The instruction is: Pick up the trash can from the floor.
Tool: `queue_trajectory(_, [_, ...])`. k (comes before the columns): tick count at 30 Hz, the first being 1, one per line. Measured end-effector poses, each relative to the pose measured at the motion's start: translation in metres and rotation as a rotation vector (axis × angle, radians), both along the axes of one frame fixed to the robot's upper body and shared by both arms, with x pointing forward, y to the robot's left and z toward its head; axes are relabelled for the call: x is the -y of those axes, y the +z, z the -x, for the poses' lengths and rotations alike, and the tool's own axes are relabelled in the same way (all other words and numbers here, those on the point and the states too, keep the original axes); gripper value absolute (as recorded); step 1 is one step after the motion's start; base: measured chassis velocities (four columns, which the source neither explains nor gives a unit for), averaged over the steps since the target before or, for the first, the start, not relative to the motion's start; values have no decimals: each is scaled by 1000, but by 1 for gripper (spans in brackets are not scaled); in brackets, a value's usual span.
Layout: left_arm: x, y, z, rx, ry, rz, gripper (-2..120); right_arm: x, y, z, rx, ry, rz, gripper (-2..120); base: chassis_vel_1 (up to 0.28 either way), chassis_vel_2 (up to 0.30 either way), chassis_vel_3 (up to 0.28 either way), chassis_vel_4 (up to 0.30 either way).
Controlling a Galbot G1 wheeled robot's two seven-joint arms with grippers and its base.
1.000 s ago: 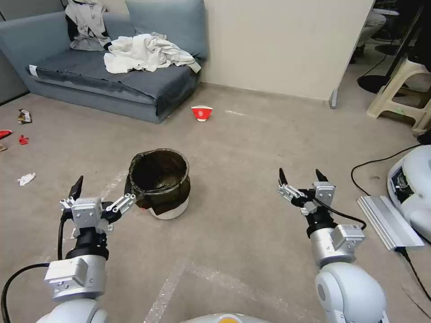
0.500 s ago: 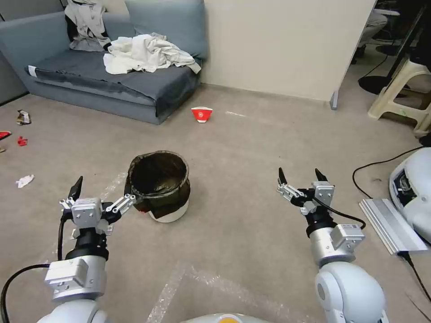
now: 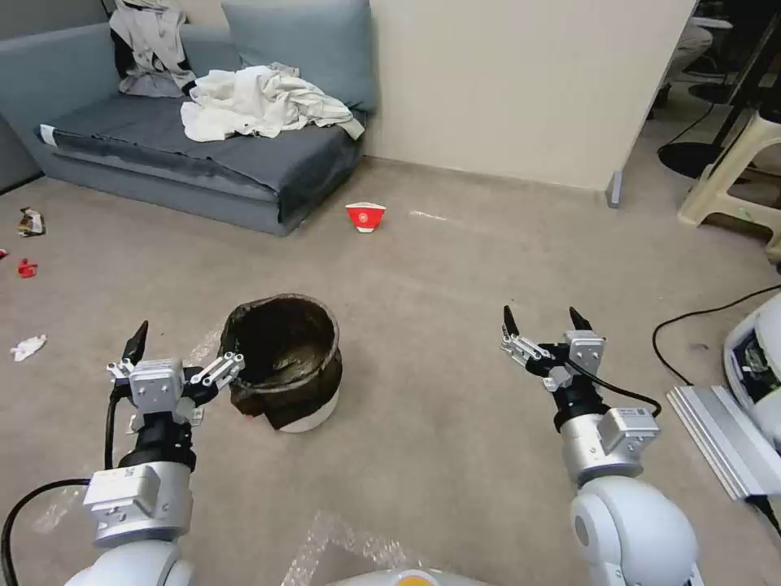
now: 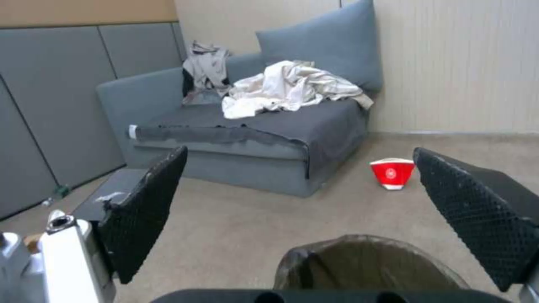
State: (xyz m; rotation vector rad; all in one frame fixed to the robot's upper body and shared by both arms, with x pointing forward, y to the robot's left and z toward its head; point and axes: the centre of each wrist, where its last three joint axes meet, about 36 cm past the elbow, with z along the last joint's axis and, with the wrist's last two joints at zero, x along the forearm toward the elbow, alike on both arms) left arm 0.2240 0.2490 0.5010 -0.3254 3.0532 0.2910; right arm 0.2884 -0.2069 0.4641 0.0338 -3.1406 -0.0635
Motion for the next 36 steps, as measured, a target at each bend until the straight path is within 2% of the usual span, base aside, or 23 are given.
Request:
queue_trajectory(7, [-2,-4,-3,-8,-2,-2,100,0,-3,-2,-5,0,-2,100,-117,108,107,-125])
queue_trajectory(12, [-7,-8,-11,-46,-18,31,100,0,-3,-4,4,-1,-11,100,-89,95,99,-90])
queue_trajectory(15, [-11,-12,-18,-90,-28,56,100,1,-3,-5,4,-2,-29,100,-22,17,21,-18])
queue_trajectory(17, [-17,-15,-25,-150,-32,94,100,1,-6,-6,-4,-3,-36,100,0,0,0,0])
queue_trajectory(26, [-40,-33,-59,-308,2,214,100,0,-13,-13,-15,0,-38,100,0,0,0,0])
queue_trajectory(36, [-63,-67,-94,-469,66,224,100,0,-19,-16,-32,0,-33,100,0,0,0,0])
